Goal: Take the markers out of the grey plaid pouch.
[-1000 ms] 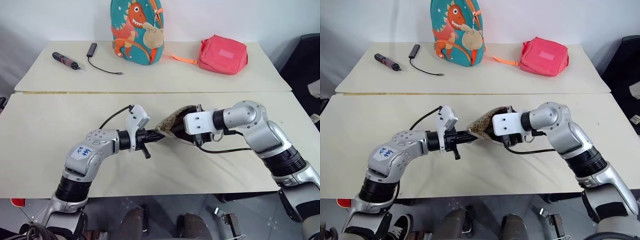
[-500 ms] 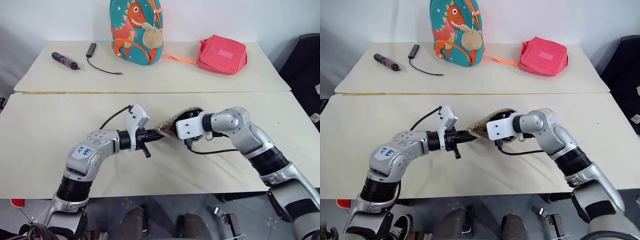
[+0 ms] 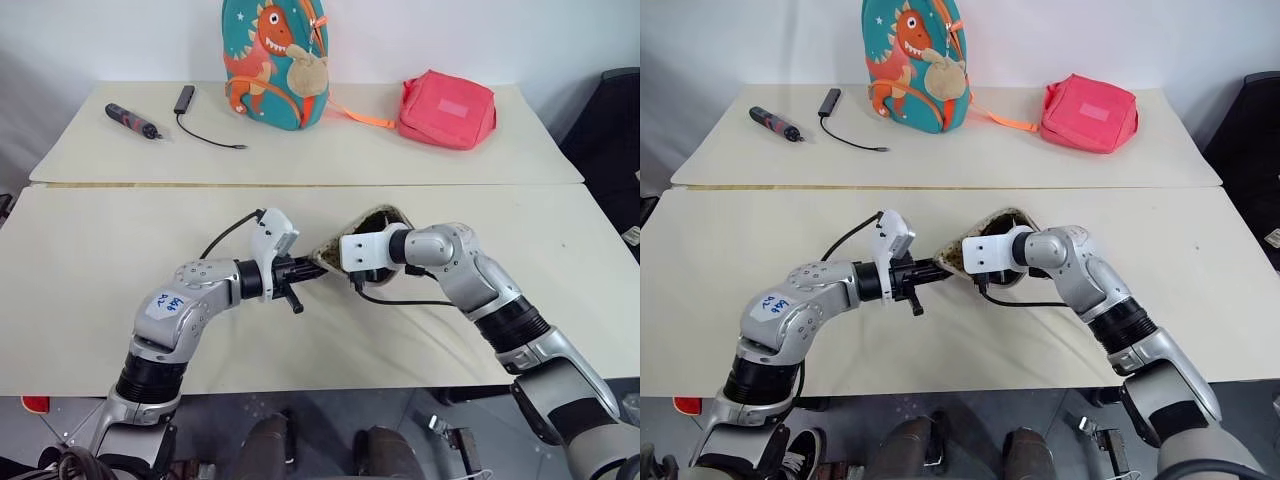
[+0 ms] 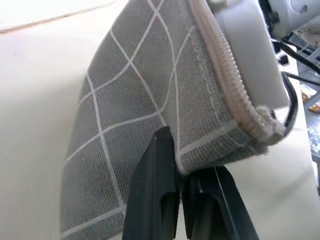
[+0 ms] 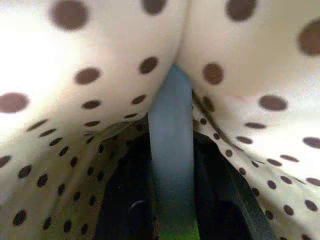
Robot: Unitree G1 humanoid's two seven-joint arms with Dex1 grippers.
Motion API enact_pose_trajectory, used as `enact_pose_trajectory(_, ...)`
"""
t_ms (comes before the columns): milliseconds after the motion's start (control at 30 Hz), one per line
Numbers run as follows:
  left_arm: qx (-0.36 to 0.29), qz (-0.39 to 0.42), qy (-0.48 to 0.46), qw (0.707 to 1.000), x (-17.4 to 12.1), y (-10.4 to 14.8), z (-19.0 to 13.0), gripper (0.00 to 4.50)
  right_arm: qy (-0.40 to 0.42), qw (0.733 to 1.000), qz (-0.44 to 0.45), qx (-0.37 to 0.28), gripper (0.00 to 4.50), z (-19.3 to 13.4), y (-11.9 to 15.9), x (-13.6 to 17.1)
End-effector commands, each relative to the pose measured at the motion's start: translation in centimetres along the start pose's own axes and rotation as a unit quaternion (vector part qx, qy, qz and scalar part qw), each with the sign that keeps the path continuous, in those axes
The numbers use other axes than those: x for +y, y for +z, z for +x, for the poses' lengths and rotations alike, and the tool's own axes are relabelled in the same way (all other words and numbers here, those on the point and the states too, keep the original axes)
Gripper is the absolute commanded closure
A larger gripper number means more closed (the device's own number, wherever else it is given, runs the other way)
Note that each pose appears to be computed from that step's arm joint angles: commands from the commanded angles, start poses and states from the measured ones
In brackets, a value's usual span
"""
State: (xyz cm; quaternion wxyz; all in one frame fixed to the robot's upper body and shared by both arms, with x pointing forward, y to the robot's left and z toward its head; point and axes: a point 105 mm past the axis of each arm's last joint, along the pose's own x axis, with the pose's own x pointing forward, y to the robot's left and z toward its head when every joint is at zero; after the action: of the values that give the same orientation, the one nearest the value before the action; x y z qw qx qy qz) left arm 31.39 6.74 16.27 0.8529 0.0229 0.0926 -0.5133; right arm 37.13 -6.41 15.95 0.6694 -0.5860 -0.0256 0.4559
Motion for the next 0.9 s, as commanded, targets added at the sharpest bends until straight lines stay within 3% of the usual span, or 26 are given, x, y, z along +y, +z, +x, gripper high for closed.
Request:
enact_pose_trajectory(33,-0.013,0.025,0.019,0.999,0.6,0.8,-0.4,4.50,-0.035,0.999,-0.029,-0.024,3.90,-3.1,1.5,-3.2)
enact_pose_trajectory(433,-0.012,0.038,0.061,0.997,2.3,0.5,-0.5,4.50,0.030,0.995,0.064,-0.067,3.90,-5.6,2.2,-1.7)
enact_pose_trajectory(633,-0.004,0.039,0.064,0.997,2.5,0.1,-0.6,4.50,0.005,0.991,0.110,-0.078,3.90,-5.7,2.5,-2.9)
enact_pose_trajectory(767,-0.006,0.039,0.061,0.997,2.3,0.1,-0.4,4.50,0.030,0.995,0.088,-0.039,3.90,-5.3,1.5,-1.8)
enact_pose_trajectory(900,-0.011,0.037,0.048,0.998,1.6,0.3,0.3,4.50,0.059,0.992,0.096,-0.057,3.90,-4.4,2.6,-0.7)
